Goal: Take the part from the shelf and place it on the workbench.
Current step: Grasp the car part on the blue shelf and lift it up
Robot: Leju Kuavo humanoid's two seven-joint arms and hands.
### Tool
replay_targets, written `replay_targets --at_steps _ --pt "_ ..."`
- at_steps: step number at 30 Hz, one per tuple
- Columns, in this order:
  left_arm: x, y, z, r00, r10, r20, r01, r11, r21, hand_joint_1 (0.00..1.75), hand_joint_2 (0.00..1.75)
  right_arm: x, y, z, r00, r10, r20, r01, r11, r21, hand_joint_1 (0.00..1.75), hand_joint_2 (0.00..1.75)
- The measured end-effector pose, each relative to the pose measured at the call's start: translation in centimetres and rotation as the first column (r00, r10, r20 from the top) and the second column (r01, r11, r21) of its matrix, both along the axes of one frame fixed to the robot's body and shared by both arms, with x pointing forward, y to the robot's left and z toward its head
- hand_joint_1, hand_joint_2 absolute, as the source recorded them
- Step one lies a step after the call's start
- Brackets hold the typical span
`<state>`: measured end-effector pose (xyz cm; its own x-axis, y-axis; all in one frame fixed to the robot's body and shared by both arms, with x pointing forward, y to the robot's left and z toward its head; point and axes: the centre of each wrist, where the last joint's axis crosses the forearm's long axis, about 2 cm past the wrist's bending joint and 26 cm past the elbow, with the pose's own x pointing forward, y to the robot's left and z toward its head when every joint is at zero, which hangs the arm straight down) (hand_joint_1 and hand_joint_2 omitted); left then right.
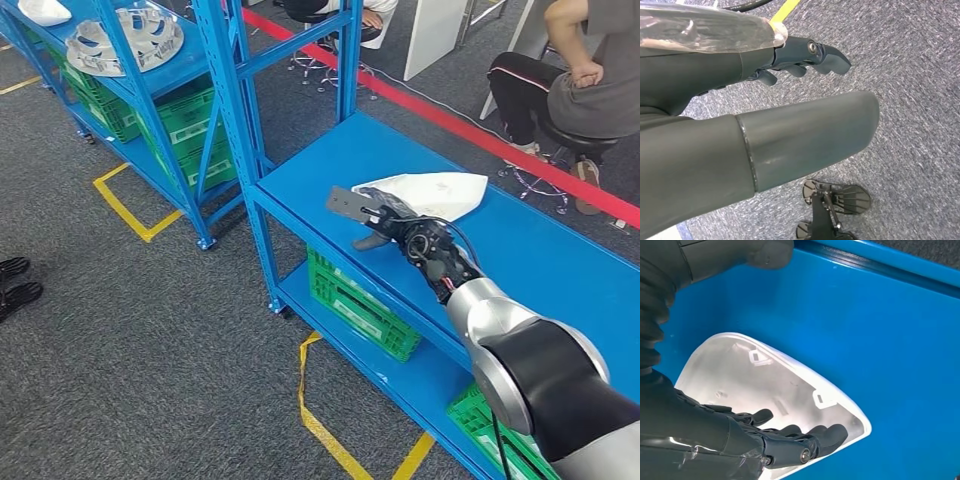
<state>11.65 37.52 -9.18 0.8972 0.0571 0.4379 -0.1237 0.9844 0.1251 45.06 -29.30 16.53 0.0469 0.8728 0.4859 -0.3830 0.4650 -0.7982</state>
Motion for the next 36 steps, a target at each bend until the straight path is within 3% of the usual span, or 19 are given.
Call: replay_targets --at_steps 36 --pt "0.2 0.0 0.0 1.000 -0.013 0.002 0.013 1.000 0.004 0.00 0.00 0.7 -2.7 1.1 0.997 -0.082 -0.010 0.081 0.993 -0.081 0.00 1.75"
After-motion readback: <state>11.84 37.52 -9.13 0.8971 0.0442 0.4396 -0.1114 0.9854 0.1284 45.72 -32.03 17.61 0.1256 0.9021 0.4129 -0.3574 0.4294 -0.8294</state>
